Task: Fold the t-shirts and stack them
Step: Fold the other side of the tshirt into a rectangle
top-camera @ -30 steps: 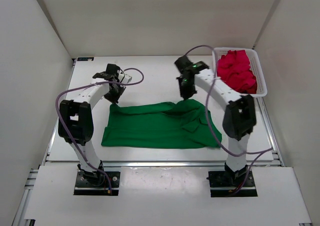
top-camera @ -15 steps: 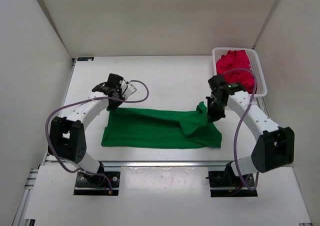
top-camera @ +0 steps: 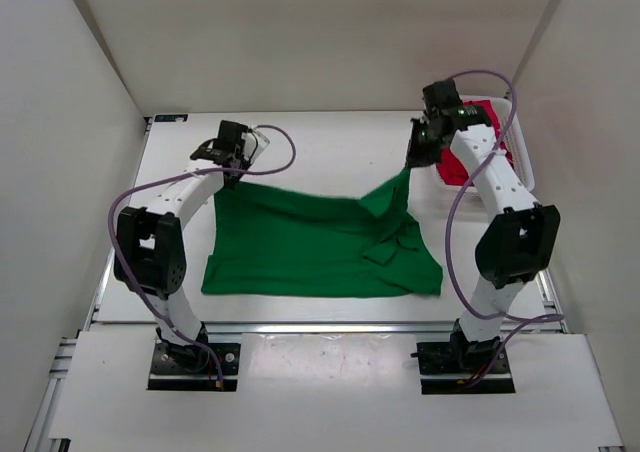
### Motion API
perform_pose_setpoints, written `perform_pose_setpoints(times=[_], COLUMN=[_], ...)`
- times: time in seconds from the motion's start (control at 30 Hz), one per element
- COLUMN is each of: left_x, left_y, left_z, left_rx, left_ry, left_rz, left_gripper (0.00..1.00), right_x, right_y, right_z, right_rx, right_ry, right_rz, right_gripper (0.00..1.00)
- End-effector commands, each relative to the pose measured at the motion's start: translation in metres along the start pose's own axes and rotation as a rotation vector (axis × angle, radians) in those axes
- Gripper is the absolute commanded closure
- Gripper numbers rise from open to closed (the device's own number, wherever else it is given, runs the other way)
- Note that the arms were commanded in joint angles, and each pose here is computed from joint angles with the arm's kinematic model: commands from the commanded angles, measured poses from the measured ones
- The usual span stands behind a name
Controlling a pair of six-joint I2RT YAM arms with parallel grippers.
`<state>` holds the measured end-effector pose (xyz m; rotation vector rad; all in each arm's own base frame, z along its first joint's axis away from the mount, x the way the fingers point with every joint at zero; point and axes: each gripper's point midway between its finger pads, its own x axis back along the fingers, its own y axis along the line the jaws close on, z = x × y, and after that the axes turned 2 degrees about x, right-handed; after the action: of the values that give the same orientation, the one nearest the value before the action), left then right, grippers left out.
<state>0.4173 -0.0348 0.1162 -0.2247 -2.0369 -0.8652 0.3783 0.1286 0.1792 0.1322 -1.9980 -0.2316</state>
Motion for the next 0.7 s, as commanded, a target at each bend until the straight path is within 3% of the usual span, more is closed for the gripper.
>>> perform_pose_setpoints(times=[0.0,0.23,0.4,0.53,0.67], left_x=[0.018,0.021,0.022,0.025,0.037], left_y=[0.041,0.029,0.039,0.044,0.042], left_z=[-0.028,-0.01,-0.007,-0.011,-0.012], left_rx=[0.163,0.129,0.151,0.154,0.13], left_ry=[-0.094,-0.097,-0.094,-0.099,-0.118], left_rz=[-0.112,-0.123,-0.141,-0.151,-0.152], left_gripper=[1.0,1.0,1.0,1.0,1.0], right_x=[0.025,0.038,0.063,0.053,0.027], right_y=[0.0,-0.022,-0.05,-0.031,-0.009], right_z=[-0.061,-0.054,-0.065,-0.073,-0.049], right_rx=[0.026,-0.004,-0.074,-0.07,-0.028], right_ry=[-0.179,-0.212,-0.315,-0.301,-0.219], right_rz=[0.044,0.133,0.134,0.044,0.038], right_gripper=[1.0,1.0,1.0,1.0,0.99])
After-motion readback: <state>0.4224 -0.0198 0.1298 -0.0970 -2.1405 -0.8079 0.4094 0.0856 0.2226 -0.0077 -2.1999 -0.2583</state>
